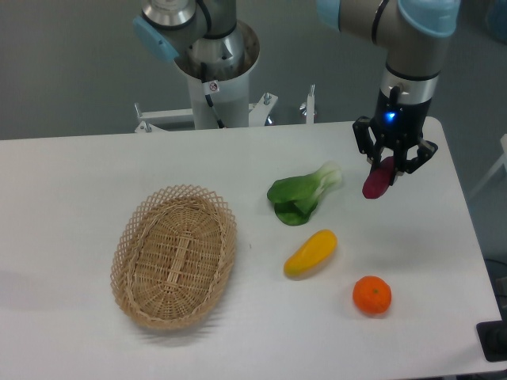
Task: Place the sweet potato on the table
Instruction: 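Carry the held purple sweet potato down past the yellow squash toward the table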
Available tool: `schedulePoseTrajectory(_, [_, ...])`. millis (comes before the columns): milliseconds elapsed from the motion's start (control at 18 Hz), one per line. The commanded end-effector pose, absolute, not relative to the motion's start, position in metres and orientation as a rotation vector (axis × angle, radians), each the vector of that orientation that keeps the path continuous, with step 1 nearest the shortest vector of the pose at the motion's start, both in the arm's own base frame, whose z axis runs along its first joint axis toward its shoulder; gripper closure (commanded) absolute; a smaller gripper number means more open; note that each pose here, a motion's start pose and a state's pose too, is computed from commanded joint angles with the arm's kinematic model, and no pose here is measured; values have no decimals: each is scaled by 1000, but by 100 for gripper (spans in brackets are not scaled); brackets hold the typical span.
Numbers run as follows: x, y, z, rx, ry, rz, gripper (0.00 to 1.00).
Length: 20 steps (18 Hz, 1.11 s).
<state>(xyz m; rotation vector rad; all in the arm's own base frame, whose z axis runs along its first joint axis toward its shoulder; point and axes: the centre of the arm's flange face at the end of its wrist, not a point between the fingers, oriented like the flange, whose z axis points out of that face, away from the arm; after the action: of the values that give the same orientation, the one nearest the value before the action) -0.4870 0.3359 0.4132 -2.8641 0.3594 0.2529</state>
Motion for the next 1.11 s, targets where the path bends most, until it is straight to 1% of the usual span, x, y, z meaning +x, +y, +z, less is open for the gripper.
schedulePoseTrajectory(333, [-488,338,412,-2863,359,249,68])
schedulePoseTrajectory(556, [-485,343,413,-2861,276,237,68])
schedulePoseTrajectory(778, [-465,375,410,-2851,241,214,68])
schedulePoseTrajectory(889, [-455,400,409,-2820,180,258,68])
schedulePoseTrajectory(1111, [-433,454,396,-2748,13,296,68])
